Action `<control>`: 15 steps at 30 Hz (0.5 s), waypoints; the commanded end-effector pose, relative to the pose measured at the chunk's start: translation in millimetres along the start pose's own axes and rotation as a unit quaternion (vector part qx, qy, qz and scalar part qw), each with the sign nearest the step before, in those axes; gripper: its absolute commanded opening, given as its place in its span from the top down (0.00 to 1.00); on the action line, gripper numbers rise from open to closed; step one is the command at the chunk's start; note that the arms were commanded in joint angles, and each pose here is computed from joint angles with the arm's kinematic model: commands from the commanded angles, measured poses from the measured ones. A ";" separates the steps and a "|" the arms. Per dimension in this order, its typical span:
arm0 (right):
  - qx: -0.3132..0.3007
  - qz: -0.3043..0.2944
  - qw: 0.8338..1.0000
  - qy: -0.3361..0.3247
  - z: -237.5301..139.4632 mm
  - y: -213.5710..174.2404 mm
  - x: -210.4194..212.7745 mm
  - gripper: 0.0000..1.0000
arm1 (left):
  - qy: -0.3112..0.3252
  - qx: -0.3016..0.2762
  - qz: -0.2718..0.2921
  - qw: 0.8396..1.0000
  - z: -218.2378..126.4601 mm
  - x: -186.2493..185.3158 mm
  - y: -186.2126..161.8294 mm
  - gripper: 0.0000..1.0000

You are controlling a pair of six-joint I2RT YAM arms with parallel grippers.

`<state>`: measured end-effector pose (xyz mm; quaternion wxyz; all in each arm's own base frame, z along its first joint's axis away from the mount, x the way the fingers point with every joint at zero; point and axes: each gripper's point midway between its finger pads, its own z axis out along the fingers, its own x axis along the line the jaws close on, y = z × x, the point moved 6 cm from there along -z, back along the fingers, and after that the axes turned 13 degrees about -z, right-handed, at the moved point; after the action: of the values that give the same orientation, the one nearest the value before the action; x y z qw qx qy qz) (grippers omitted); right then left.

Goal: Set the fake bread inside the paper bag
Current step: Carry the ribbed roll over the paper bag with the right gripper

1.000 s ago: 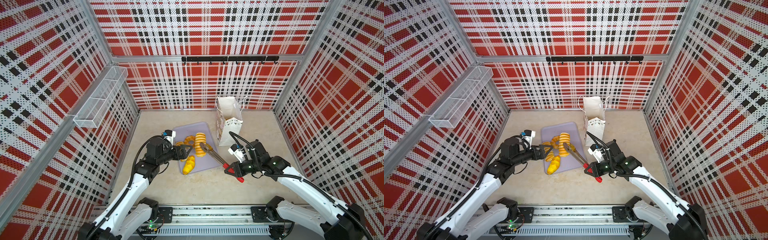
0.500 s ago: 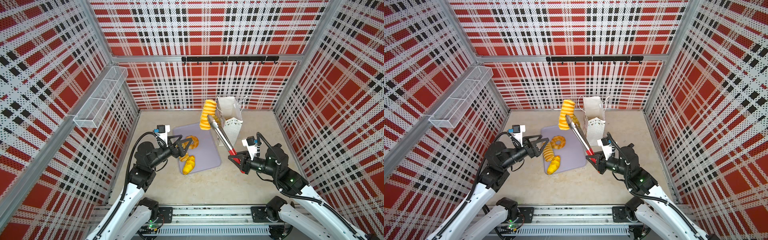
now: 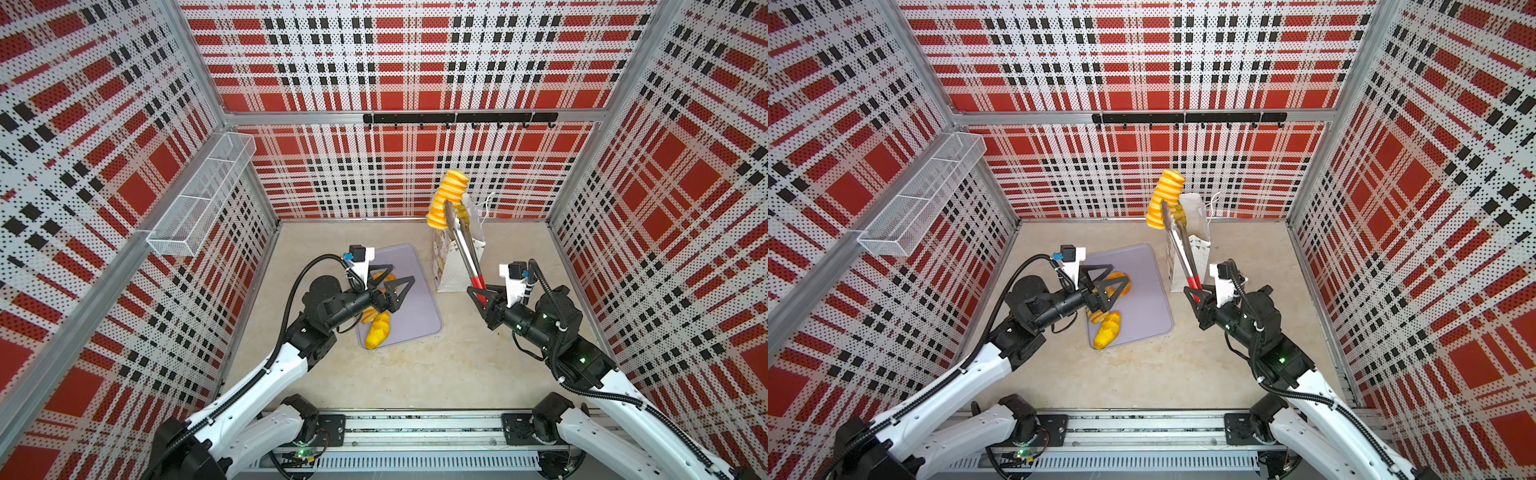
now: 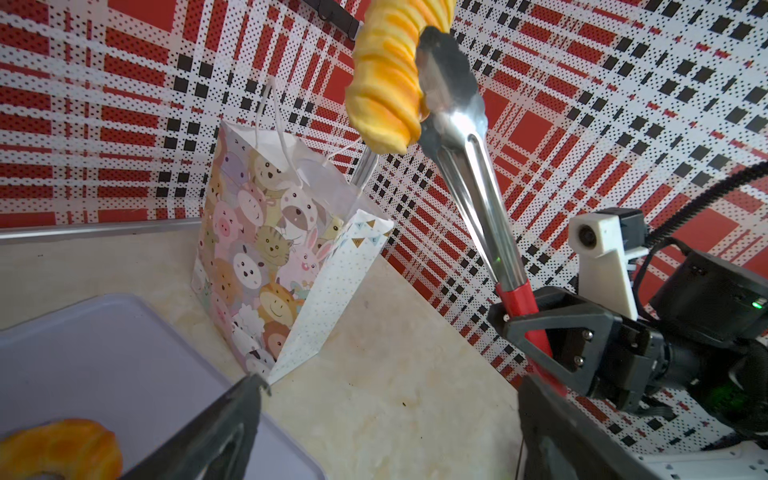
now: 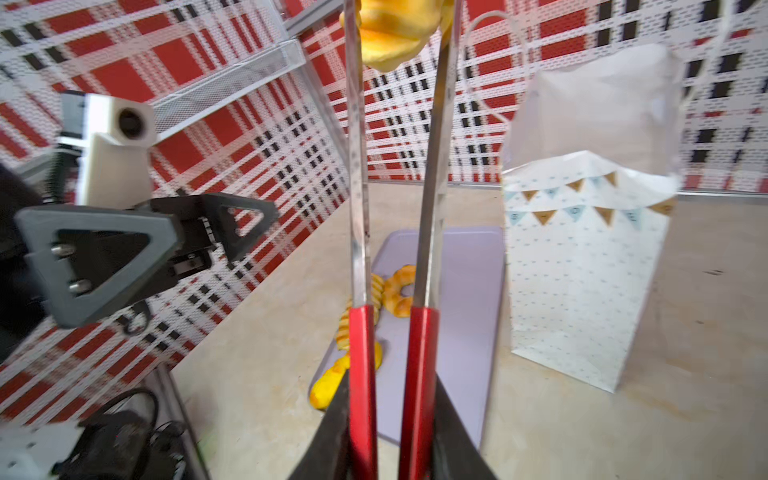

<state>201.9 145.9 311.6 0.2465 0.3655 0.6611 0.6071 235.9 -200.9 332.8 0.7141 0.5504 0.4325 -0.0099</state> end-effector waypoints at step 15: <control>0.053 -0.037 0.981 -0.183 23.2 3.6 -41.9 0.74 | 0.035 -0.070 0.033 0.996 34.0 -1.1 23.0 0.01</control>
<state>242.9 130.0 290.1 0.3417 0.4605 0.6653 0.4781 265.3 -216.7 332.7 0.7142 0.5261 0.4590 0.0494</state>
